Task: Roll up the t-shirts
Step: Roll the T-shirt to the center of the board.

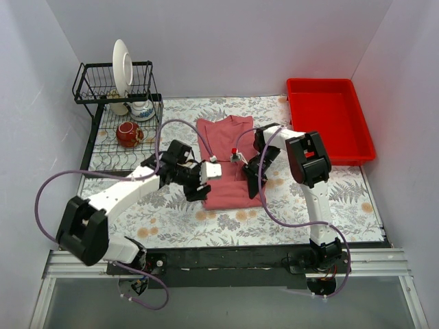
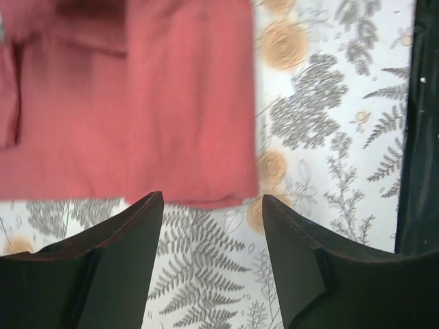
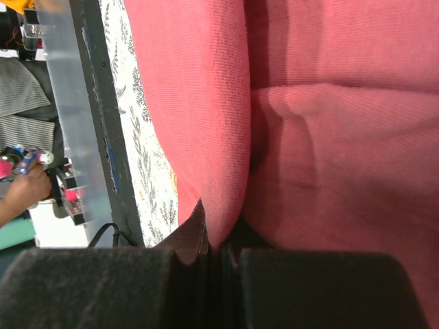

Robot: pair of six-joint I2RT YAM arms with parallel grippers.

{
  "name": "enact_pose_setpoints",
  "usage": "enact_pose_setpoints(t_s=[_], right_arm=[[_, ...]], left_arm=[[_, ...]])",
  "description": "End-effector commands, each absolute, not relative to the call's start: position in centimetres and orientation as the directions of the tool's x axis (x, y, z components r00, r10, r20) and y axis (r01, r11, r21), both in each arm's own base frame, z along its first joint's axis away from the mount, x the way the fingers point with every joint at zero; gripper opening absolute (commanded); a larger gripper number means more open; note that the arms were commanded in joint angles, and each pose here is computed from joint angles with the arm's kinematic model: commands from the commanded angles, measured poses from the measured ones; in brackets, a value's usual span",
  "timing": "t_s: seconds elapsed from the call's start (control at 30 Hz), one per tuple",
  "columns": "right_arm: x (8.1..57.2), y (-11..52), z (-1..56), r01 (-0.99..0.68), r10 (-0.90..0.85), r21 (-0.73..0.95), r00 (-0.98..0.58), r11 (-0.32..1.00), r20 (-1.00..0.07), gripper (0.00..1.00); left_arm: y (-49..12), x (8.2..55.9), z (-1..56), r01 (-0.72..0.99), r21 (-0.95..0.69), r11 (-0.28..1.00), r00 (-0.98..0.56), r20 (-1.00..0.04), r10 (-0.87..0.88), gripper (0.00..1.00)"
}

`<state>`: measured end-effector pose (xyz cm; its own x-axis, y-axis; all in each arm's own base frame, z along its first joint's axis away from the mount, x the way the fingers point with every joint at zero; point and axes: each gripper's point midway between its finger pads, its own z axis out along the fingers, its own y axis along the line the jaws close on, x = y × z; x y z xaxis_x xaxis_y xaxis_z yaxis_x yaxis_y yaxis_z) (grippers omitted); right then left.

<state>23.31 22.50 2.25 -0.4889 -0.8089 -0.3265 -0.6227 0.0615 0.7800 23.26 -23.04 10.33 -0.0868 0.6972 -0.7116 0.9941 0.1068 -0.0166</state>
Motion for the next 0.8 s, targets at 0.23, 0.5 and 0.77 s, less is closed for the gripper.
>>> enact_pose_setpoints(t_s=[0.23,0.5,0.77], right_arm=[[24.4,22.4,-0.1,-0.656,-0.832,0.750,-0.460,0.085,-0.309,0.03],[23.3,22.2,-0.2,-0.640,-0.830,0.766,-0.461,0.065,-0.315,0.03],[28.1,22.3,5.5,-0.762,-0.717,0.640,-0.501,0.099,-0.485,0.50]], left_arm=[[-27.2,21.5,7.3,0.960,0.281,0.008,0.201,-0.708,0.677,0.61],[-26.1,22.3,1.3,0.960,0.281,0.015,0.167,-0.612,0.773,0.48],[-25.8,17.7,2.3,0.998,-0.023,-0.066,0.036,-0.641,0.767,0.05]])
